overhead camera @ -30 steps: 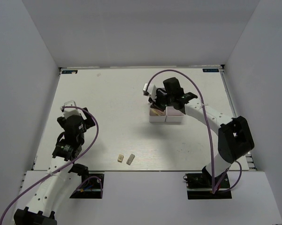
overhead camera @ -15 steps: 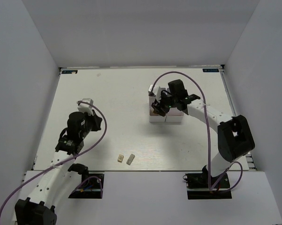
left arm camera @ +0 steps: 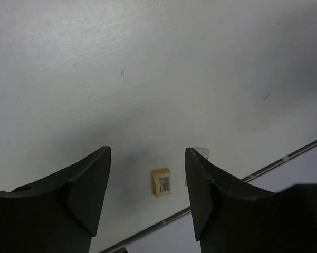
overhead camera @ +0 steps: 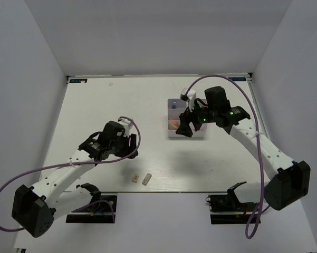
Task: Sort the stationery into containers
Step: Place the pen in the storage box, then pick up the stationery from the corner of the board, then place the stationery in the storage box, then pick up the stationery from the corner of the board, then place the stationery in the storage box.
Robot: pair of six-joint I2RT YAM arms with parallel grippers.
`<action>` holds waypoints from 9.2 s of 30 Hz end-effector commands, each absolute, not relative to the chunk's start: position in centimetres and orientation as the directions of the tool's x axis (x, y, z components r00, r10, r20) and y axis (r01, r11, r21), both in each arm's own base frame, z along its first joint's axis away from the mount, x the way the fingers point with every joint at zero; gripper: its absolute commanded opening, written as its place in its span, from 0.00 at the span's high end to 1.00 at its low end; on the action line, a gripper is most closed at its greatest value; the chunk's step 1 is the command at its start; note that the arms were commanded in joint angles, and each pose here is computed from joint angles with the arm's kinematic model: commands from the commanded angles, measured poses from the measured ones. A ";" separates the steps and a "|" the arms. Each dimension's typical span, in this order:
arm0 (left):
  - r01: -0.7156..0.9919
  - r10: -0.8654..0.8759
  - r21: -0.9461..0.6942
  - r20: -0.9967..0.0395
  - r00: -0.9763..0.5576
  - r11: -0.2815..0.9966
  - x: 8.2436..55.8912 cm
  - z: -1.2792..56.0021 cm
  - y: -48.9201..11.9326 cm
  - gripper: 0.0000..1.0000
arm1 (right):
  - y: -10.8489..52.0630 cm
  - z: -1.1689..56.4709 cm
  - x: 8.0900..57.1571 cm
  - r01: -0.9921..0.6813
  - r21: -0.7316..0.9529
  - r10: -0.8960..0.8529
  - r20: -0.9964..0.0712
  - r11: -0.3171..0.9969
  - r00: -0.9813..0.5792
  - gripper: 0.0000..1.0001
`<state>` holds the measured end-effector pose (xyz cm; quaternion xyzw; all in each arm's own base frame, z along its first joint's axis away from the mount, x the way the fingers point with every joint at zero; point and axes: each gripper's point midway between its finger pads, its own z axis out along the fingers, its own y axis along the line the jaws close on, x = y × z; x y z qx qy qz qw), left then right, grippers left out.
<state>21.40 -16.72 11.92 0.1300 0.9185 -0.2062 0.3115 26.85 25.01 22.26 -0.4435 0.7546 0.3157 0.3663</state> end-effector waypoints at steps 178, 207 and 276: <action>0.532 0.421 -0.174 -0.432 -0.797 0.829 13.2 2.1 -24.9 0.42 | 10.7 15.0 26.0 -0.558 0.031 -0.332 -0.775 0.829 -0.538 0.40; 0.586 0.361 -0.222 -0.606 -0.709 0.779 21.4 11.9 -33.2 0.99 | 10.0 15.4 26.5 -0.532 -0.006 -0.334 -0.784 0.846 -0.523 0.38; 0.875 0.267 -0.083 -0.934 -0.235 0.478 37.6 16.0 -47.5 0.51 | 9.9 15.6 26.5 -0.536 -0.016 -0.340 -0.789 0.844 -0.512 0.36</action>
